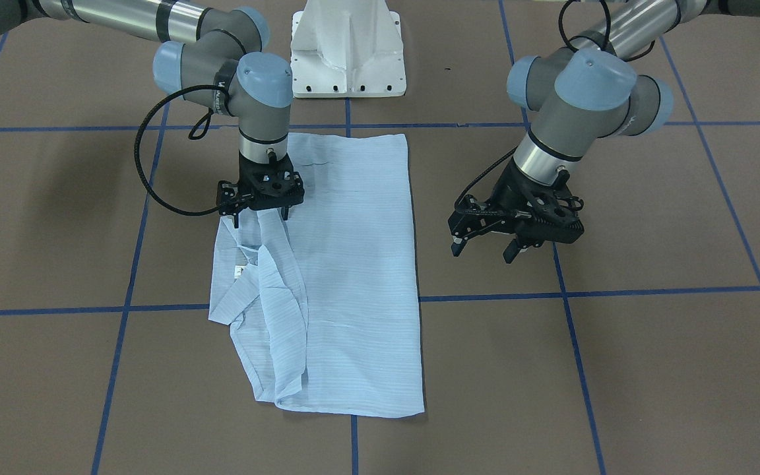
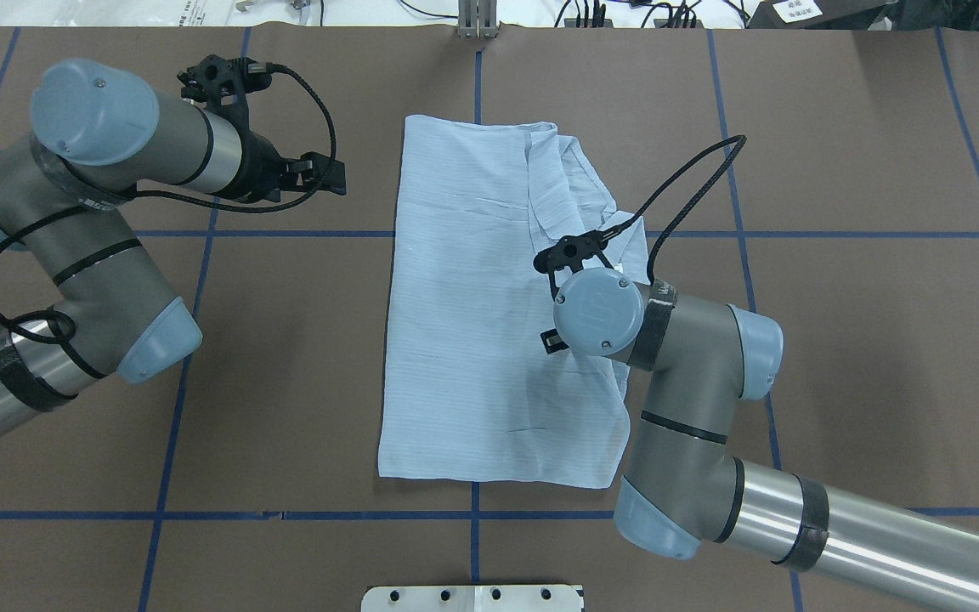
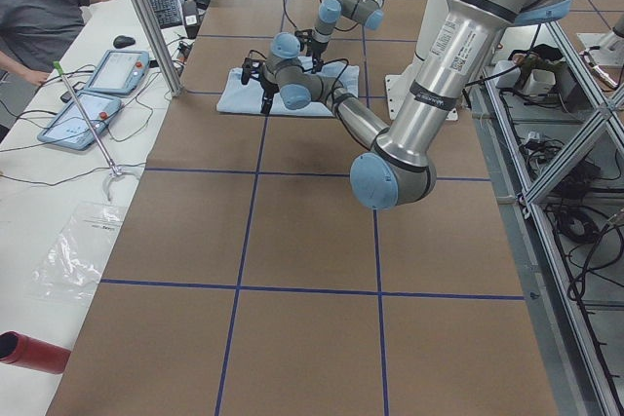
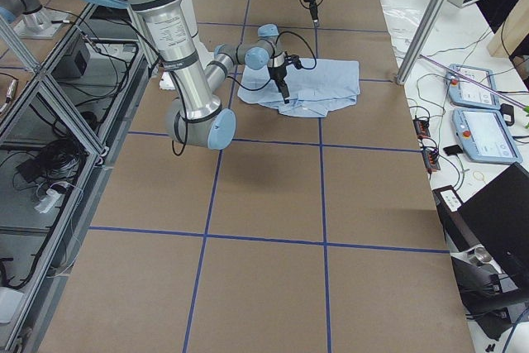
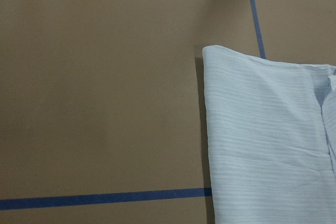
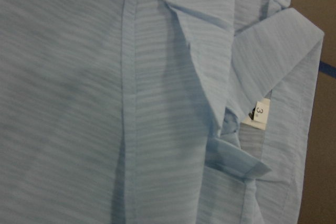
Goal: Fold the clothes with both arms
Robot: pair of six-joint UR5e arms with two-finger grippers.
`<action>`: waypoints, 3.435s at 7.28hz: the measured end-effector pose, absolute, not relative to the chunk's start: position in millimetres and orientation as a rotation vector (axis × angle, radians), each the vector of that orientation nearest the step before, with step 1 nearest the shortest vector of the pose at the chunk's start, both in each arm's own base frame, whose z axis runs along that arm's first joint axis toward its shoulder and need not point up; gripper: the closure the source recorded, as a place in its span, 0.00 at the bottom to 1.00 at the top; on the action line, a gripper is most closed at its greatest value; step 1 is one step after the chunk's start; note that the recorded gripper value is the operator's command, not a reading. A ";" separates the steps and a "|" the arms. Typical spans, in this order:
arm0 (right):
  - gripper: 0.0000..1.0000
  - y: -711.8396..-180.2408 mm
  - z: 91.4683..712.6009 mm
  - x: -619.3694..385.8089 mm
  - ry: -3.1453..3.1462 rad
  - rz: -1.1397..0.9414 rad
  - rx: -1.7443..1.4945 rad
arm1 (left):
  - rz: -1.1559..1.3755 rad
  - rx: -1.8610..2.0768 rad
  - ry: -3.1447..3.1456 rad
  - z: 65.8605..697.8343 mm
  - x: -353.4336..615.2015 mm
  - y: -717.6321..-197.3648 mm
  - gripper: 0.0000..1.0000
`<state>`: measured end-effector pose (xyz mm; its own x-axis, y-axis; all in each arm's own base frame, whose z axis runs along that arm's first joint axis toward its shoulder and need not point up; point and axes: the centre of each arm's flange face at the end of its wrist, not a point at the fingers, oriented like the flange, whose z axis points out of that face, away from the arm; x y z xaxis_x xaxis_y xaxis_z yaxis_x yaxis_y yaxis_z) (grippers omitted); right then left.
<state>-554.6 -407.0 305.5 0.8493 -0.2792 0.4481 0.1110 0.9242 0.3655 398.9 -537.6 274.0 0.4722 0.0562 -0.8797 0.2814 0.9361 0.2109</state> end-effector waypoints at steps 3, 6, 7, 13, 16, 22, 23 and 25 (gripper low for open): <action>0.00 -434.2 328.9 -521.2 -0.499 -0.226 0.313 | -0.141 0.355 1.087 265.1 400.1 -538.2 0.00; 0.00 -461.6 384.9 -436.7 -0.454 -0.265 0.289 | -0.134 0.355 1.096 257.3 406.0 -535.6 0.00; 0.00 -468.5 378.3 -414.2 -0.477 -0.261 0.297 | -0.132 0.355 1.097 256.3 406.4 -535.5 0.00; 0.00 -432.4 295.7 -367.6 -0.739 -0.134 0.244 | -0.209 0.154 1.169 242.4 455.1 -451.1 0.00; 0.00 -395.5 275.9 -382.7 -0.806 -0.058 0.190 | -0.270 0.004 1.131 229.2 504.1 -346.6 0.00; 0.00 -358.6 268.6 -415.2 -0.812 -0.038 0.182 | -0.268 -0.062 1.013 255.2 560.0 -280.7 0.14; 0.00 -357.9 269.0 -415.8 -0.811 -0.037 0.182 | -0.272 -0.058 1.000 259.9 562.8 -281.8 0.15; 0.00 -357.7 269.8 -416.3 -0.809 -0.037 0.181 | -0.276 -0.057 0.984 263.3 564.6 -282.6 0.22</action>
<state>-416.3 -357.7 269.8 0.6904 -0.1020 0.7163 -0.0362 0.9839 0.1750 564.6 -282.6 263.3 0.5222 -0.2558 -0.8135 0.2047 0.9637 -0.1716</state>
